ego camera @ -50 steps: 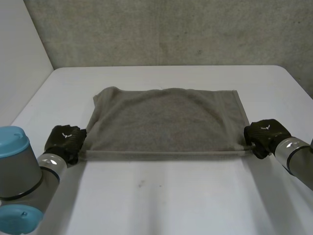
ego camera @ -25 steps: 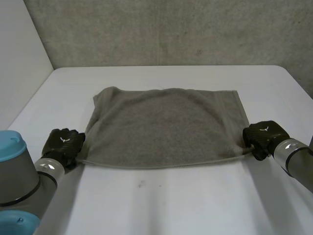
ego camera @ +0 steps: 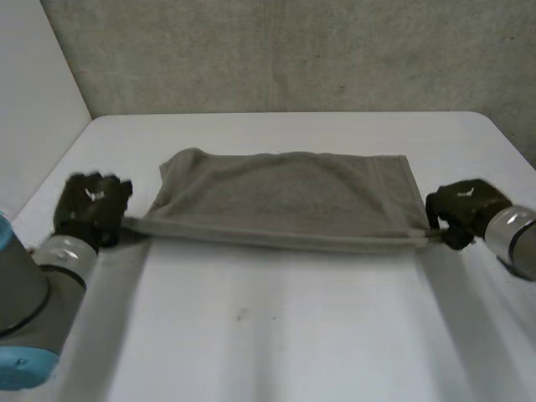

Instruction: Fold the towel.

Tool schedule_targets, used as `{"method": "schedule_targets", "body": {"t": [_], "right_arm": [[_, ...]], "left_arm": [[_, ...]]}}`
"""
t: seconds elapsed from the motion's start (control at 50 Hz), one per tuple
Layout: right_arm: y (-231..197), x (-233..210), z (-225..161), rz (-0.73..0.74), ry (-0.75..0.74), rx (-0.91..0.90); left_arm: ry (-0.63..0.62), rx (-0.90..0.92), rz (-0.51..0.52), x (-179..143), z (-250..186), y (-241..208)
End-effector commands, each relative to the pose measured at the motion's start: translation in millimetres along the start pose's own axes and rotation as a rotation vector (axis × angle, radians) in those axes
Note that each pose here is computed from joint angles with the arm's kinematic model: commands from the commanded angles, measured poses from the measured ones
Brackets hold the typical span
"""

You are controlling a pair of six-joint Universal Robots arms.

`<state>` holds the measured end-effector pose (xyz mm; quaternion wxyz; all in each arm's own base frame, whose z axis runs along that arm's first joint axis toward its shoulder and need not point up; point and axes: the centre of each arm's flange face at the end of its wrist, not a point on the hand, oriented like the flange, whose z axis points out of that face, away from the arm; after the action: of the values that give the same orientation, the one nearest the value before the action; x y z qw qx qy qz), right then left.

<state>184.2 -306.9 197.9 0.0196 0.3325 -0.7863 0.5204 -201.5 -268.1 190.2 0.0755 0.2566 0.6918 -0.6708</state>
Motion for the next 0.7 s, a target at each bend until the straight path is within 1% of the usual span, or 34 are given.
{"method": "schedule_targets", "body": {"t": [0.02,0.04,0.06,0.08,0.1,0.12,0.16,0.22,0.24,0.26,0.28,0.3,0.32,0.34,0.36,0.38,0.4,0.42,0.44,0.46,0.48,0.5,0.52,0.54,0.56,0.58,0.6,0.62,0.64,0.66,0.68,0.7], "right_arm": [[-48.4,21.4,-35.6,-0.052,0.014,0.022],[-58.2,25.5,-44.1,-0.073,0.02,0.03],[-58.3,25.6,-44.2,-0.073,0.02,0.031],[-69.7,29.8,-53.9,-0.095,0.032,0.049],[-80.6,33.8,-64.0,-0.113,0.048,0.073],[-80.7,33.9,-64.1,-0.113,0.048,0.073],[-93.9,35.6,-79.9,-0.142,0.065,0.102],[-95.3,33.8,-85.0,-0.155,0.059,0.099],[-92.5,31.6,-86.1,-0.169,0.044,0.079],[-87.7,28.7,-85.2,-0.181,0.023,0.052],[-87.6,28.7,-85.2,-0.181,0.022,0.052],[-80.5,25.2,-81.0,-0.187,-0.003,0.021],[-71.5,21.5,-74.5,-0.194,-0.027,-0.013],[-71.4,21.5,-74.5,-0.194,-0.027,-0.013],[-62.6,18.5,-65.0,-0.196,-0.05,-0.048],[-52.5,16.4,-53.3,-0.196,-0.072,-0.09],[-52.4,16.4,-53.2,-0.196,-0.072,-0.09],[-44.1,14.3,-42.1,-0.191,-0.095,-0.121],[-44.0,14.3,-42.0,-0.191,-0.095,-0.122],[-36.6,13.0,-30.7,-0.183,-0.113,-0.147],[-31.3,12.8,-19.7,-0.174,-0.123,-0.163],[-31.2,12.8,-19.6,-0.174,-0.123,-0.163],[-29.0,14.7,-8.1,-0.167,-0.12,-0.162],[-28.5,16.6,2.8,-0.161,-0.107,-0.151],[-28.5,16.6,2.9,-0.161,-0.107,-0.151],[-31.4,20.0,14.4,-0.151,-0.079,-0.127],[-31.4,20.0,14.5,-0.15,-0.079,-0.126],[-37.8,22.9,24.1,-0.143,-0.043,-0.091],[-49.0,25.7,31.8,-0.139,-0.002,-0.038],[-49.1,25.8,31.8,-0.139,-0.001,-0.038],[-64.2,29.8,37.2,-0.137,0.047,0.032],[-82.9,35.4,39.7,-0.133,0.102,0.118]], "left_arm": [[-0.037,0.16,0.004,-32.2,-27.8,-82.3],[-0.037,0.16,0.004,-32.2,-27.9,-82.4],[-0.026,0.176,0.006,-36.6,-33.8,-94.8],[-0.026,0.176,0.006,-36.6,-33.8,-94.9],[-0.016,0.185,0.009,-40.5,-38.6,-105.3],[0.005,0.177,0.015,-42.2,-42.9,-111.4],[0.029,0.156,0.023,-42.7,-46.8,-114.9],[0.085,0.084,0.05,-39.7,-52.4,-112.7],[0.114,0.045,0.068,-36.8,-54.2,-108.9],[0.114,0.045,0.068,-36.8,-54.2,-108.9],[0.145,-0.006,0.091,-32.3,-53.5,-101.0],[0.145,-0.007,0.091,-32.3,-53.5,-100.9],[0.174,-0.055,0.113,-26.8,-48.3,-90.3],[0.201,-0.101,0.135,-20.5,-40.0,-77.9],[0.202,-0.102,0.135,-20.4,-39.9,-77.8],[0.228,-0.145,0.154,-13.7,-31.0,-64.7],[0.254,-0.186,0.169,-6.9,-20.9,-51.5],[0.254,-0.186,0.17,-6.8,-20.8,-51.3],[0.275,-0.217,0.181,-0.3,-10.5,-39.7],[0.275,-0.217,0.181,-0.2,-10.4,-39.6],[0.29,-0.242,0.186,5.1,0.2,-29.4],[0.299,-0.258,0.189,9.6,11.7,-20.9],[0.299,-0.258,0.189,9.6,11.8,-20.8],[0.301,-0.258,0.188,12.8,23.6,-15.7],[0.289,-0.241,0.189,13.7,36.8,-14.5],[0.289,-0.241,0.189,13.7,37.0,-14.5],[0.268,-0.207,0.191,13.1,51.0,-17.6],[0.267,-0.207,0.192,13.1,51.1,-17.6],[0.236,-0.157,0.191,9.6,65.3,-25.7],[0.199,-0.092,0.184,4.9,78.5,-39.0],[0.199,-0.091,0.184,4.9,78.6,-39.1],[0.154,-0.011,0.18,-2.3,90.7,-57.5]]}}
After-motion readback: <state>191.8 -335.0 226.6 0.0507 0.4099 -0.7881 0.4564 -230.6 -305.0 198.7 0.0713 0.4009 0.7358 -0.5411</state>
